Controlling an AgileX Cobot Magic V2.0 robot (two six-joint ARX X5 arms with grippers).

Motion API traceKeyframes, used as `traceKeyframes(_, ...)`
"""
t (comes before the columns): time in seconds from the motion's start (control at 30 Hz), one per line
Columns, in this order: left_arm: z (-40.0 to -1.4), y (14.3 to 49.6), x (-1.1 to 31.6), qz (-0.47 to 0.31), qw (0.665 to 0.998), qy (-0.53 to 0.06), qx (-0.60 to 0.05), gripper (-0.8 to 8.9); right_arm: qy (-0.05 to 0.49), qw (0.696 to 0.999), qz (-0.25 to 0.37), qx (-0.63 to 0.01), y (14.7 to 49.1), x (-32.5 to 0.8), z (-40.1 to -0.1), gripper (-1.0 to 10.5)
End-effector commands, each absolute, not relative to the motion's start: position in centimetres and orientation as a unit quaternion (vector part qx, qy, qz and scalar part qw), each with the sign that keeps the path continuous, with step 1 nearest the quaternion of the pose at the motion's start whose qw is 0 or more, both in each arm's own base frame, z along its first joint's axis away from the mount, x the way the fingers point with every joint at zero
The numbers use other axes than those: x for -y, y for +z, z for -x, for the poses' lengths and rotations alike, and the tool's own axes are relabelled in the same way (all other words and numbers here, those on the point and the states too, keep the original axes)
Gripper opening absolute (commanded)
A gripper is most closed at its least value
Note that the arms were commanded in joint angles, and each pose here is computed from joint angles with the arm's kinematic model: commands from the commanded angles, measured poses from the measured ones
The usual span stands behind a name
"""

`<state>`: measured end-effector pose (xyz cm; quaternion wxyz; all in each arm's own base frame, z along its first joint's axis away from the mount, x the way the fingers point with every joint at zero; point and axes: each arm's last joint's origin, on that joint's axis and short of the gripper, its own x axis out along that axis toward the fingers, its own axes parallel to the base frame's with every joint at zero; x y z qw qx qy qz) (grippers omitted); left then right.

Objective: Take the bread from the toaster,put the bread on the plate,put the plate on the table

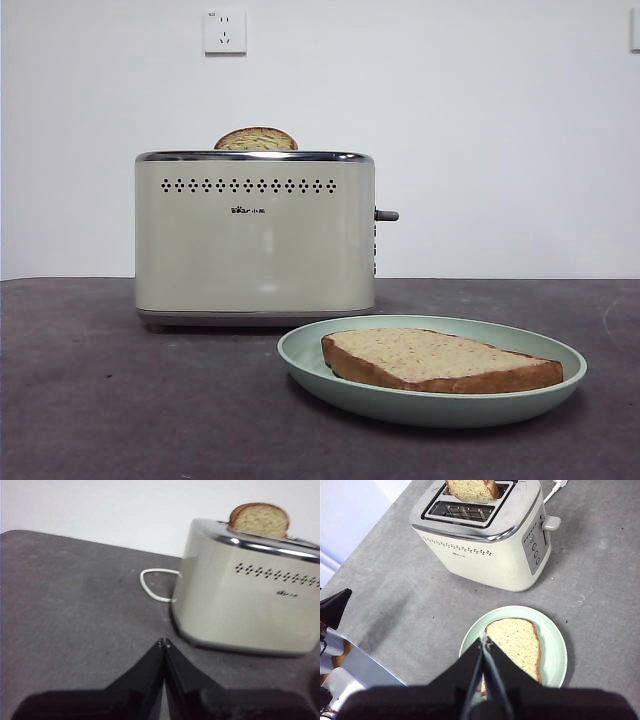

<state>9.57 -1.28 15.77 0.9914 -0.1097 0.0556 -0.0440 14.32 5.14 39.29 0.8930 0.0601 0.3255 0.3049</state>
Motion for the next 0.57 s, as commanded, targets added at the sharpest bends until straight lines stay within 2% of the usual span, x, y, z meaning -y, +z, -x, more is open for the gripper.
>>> traceKeyframes(0.03,-9.52,14.65,1.21,0.107,0.989,-0.032,-0.096,-0.03,0.304,0.894,-0.062,-0.325,39.27,-5.15,-14.34,0.0)
traceKeyframes(0.57,-9.53,14.70,1.24,0.095,0.990,-0.038,-0.094,-0.03,0.304,0.894,-0.062,-0.324,39.28,-5.14,-14.32,0.0)
